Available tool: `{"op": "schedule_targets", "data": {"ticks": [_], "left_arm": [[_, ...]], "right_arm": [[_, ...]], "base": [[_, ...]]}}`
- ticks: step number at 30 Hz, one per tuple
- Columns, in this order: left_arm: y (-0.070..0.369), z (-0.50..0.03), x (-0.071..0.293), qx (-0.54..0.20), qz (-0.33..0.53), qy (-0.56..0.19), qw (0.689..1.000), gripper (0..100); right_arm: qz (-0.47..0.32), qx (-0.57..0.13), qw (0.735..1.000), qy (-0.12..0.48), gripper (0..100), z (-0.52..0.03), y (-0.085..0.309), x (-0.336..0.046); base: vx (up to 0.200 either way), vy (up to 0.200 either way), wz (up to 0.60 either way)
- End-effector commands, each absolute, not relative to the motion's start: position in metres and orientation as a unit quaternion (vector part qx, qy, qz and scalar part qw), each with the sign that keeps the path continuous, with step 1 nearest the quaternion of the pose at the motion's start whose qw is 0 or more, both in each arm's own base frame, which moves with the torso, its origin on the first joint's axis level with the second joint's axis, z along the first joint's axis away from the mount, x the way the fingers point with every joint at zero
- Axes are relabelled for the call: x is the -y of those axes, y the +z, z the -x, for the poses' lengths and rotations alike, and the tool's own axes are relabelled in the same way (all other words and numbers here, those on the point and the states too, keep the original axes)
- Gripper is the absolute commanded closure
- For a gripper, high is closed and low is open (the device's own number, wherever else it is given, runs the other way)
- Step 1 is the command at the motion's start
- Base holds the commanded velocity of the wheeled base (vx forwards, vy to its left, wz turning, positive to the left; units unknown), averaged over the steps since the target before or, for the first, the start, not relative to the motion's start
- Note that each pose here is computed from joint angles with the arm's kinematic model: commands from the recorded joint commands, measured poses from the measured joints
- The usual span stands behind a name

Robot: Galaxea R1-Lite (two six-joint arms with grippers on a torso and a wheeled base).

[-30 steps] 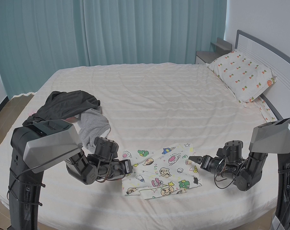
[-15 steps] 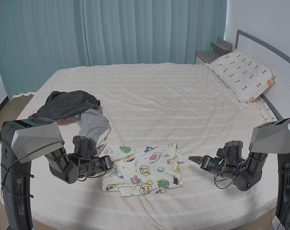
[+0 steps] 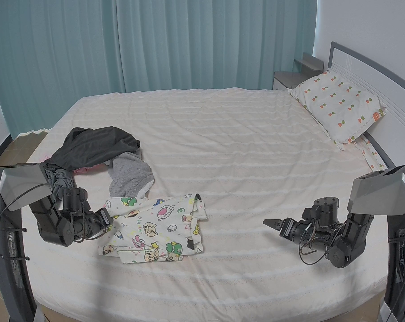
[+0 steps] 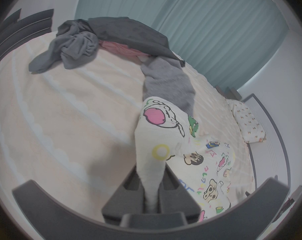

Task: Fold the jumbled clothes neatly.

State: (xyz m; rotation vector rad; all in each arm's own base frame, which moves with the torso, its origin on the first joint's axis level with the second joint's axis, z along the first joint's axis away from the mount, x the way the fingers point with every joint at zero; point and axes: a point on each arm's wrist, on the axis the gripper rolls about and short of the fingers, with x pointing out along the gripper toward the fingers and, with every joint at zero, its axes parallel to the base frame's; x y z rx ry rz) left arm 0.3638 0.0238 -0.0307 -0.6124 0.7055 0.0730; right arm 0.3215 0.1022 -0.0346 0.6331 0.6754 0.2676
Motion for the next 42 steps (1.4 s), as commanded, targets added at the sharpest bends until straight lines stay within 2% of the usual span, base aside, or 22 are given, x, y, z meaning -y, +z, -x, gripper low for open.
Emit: {"op": "schedule_targets", "data": {"ticks": [1, 8, 9, 16, 21, 27, 32, 36, 38, 39, 42], "left_arm": [[-0.038, -0.367, -0.044, -0.334, 0.304, 0.059, 0.890, 100], [-0.040, -0.366, -0.043, -0.338, 0.306, 0.060, 0.888, 100], [-0.040, -0.365, -0.042, -0.339, 0.305, 0.059, 0.888, 0], [-0.027, -0.355, -0.038, -0.334, 0.306, 0.057, 0.890, 0], [0.022, -0.331, -0.035, -0.284, 0.307, 0.043, 0.907, 0], [0.093, -0.290, -0.018, -0.205, 0.296, -0.002, 0.933, 0], [0.146, -0.236, 0.005, -0.131, 0.293, -0.065, 0.945, 0], [0.162, -0.188, 0.019, -0.101, 0.293, -0.113, 0.944, 0], [0.166, -0.157, 0.023, -0.080, 0.290, -0.138, 0.944, 0], [0.166, -0.157, 0.023, -0.080, 0.290, -0.138, 0.944, 0], [0.169, -0.107, 0.021, -0.032, 0.278, -0.160, 0.947, 0]], "right_arm": [[-0.304, -0.326, 0.886, 0.129, 0, -0.321, -0.035, -0.102], [-0.305, -0.326, 0.886, 0.129, 0, -0.321, -0.035, -0.102], [-0.304, -0.325, 0.886, 0.129, 0, -0.322, -0.035, -0.102], [-0.306, -0.309, 0.890, 0.135, 0, -0.320, -0.021, -0.102], [-0.305, -0.262, 0.905, 0.138, 0, -0.310, 0.021, -0.100], [-0.289, -0.190, 0.928, 0.136, 0, -0.266, 0.080, -0.084], [-0.233, -0.126, 0.951, 0.159, 0, -0.210, 0.123, -0.069], [-0.176, -0.100, 0.970, 0.137, 0, -0.171, 0.134, -0.056], [-0.169, -0.071, 0.975, 0.128, 0, -0.149, 0.142, -0.047], [-0.169, -0.071, 0.975, 0.128, 0, -0.149, 0.142, -0.047], [-0.150, -0.055, 0.980, 0.116, 0, -0.110, 0.145, -0.032]], "base": [[0.000, 0.000, 0.00], [0.000, 0.000, 0.00], [0.000, 0.000, 0.00], [0.000, 0.000, 0.00], [0.000, 0.000, 0.00], [0.000, 0.000, 0.00], [0.000, 0.000, 0.00], [0.000, 0.000, 0.00], [0.000, 0.000, 0.00], [0.000, 0.000, 0.00], [0.000, 0.000, 0.00]]}}
